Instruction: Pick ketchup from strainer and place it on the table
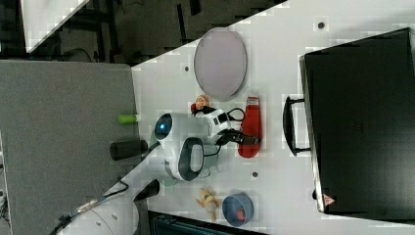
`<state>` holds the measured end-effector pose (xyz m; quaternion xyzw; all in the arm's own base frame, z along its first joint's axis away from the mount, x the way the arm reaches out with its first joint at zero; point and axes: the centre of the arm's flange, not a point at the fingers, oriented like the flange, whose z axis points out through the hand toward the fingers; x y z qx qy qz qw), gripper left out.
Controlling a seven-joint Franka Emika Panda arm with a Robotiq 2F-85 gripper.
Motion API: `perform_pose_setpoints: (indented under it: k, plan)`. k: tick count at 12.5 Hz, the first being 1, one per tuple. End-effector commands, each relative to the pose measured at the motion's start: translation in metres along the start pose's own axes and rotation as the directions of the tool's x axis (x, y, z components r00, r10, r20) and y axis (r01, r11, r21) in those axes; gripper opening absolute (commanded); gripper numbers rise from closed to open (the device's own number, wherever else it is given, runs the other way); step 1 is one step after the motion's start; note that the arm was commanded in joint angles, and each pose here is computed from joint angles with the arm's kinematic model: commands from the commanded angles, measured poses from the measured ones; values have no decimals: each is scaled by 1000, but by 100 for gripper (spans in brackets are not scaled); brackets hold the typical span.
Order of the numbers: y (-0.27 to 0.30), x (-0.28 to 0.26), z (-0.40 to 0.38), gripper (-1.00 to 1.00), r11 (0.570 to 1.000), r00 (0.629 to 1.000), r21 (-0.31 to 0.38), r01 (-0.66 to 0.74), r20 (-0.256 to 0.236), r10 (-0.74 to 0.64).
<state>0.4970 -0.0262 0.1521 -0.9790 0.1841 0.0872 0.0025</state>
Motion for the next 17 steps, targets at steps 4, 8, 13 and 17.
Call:
perform_pose_setpoints:
  k: [4,8,13,17]
  plan:
    - [-3,12,-158,100,996,988,48,-77,-131,82]
    - [-2,-4,-283,100,981,978,31,-193,-80,195]
    - [0,-13,-400,100,956,948,69,-286,-124,293]
    - [1,-16,-427,100,953,942,84,-291,-148,301]
